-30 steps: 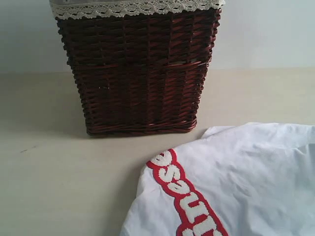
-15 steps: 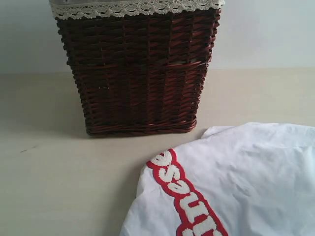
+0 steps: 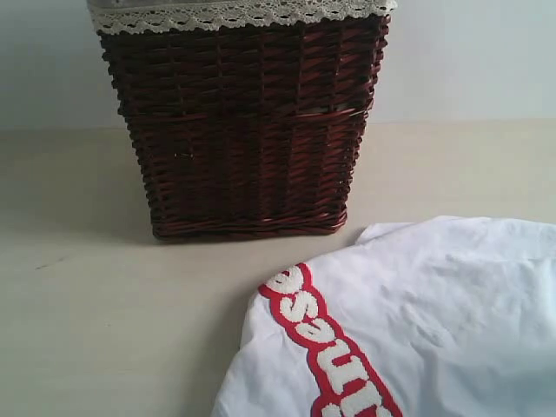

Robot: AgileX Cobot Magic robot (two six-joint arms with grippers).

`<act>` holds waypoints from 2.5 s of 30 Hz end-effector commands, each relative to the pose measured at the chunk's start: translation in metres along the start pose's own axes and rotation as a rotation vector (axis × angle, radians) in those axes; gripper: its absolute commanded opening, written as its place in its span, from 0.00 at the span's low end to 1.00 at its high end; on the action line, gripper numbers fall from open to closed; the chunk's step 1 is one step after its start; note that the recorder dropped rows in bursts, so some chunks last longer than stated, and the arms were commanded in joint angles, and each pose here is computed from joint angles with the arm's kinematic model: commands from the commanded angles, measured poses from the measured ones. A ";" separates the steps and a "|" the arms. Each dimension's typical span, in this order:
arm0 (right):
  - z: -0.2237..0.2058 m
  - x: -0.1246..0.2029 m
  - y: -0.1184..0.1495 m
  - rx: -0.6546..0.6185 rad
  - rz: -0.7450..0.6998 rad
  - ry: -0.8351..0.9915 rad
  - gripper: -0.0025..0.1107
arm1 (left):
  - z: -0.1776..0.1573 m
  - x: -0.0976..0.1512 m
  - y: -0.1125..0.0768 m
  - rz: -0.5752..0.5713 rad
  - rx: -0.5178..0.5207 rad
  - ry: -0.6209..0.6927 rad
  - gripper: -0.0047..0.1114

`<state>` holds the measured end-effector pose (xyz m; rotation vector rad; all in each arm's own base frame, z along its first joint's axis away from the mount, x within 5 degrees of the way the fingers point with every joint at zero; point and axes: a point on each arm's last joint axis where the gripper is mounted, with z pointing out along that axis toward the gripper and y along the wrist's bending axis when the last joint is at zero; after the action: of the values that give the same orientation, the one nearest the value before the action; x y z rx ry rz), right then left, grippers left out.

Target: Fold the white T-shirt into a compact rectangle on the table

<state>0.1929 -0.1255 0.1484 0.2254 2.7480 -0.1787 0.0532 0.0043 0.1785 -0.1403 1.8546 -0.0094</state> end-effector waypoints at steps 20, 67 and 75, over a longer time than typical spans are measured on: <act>0.017 0.014 -0.036 0.084 0.286 -0.014 0.26 | -0.001 -0.003 0.000 -0.002 0.005 -0.023 0.04; -0.014 -0.004 0.032 -0.346 -0.039 -0.220 0.27 | -0.001 -0.003 0.000 -0.002 0.005 -0.023 0.04; -0.036 0.003 0.026 -0.191 -0.400 -0.222 0.02 | -0.001 -0.003 0.000 -0.002 0.005 -0.023 0.04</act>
<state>0.1880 -0.0942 0.1723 -0.1653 2.5258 0.0611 0.0532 0.0043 0.1785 -0.1403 1.8546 -0.0094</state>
